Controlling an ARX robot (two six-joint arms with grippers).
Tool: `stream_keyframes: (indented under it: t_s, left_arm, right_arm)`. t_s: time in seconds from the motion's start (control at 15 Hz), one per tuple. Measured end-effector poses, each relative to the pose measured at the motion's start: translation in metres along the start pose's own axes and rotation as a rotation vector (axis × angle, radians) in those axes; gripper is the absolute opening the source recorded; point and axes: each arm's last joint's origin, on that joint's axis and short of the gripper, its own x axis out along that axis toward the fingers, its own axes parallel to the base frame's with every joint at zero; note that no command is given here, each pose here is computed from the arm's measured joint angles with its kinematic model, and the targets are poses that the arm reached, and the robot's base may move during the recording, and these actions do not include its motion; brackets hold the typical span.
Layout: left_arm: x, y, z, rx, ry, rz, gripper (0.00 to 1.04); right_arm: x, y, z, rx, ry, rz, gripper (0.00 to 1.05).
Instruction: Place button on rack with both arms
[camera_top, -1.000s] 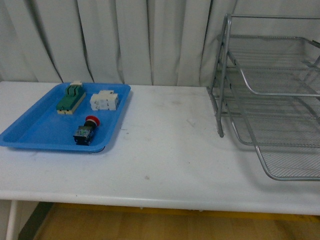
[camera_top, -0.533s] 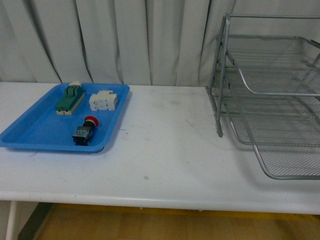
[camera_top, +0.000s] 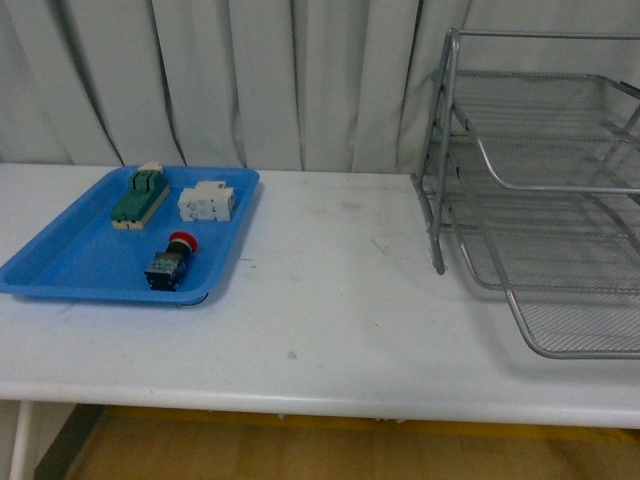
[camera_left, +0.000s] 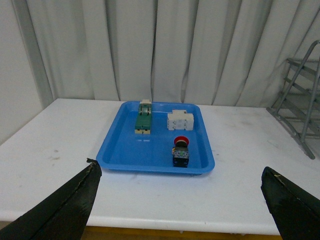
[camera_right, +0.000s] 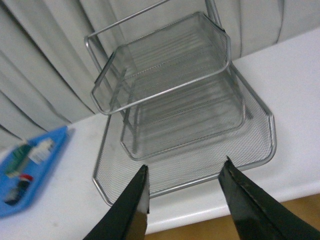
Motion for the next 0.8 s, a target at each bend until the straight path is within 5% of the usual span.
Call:
stream_keyframes:
  t_s: [0.13, 0.27, 0.8]
  left_arm:
    - [0.000, 0.000, 0.000, 0.000, 0.000, -0.001, 0.98]
    - [0.000, 0.000, 0.000, 0.000, 0.000, 0.000, 0.98]
    - [0.000, 0.000, 0.000, 0.000, 0.000, -0.001, 0.98]
  right_arm:
    - [-0.014, 0.019, 0.005, -0.307, -0.062, 0.020, 0.28]
    - [-0.021, 0.032, 0.004, -0.407, -0.098, 0.030, 0.04]
    - [-0.037, 0.053, -0.015, -0.444, -0.056, 0.042, 0.02]
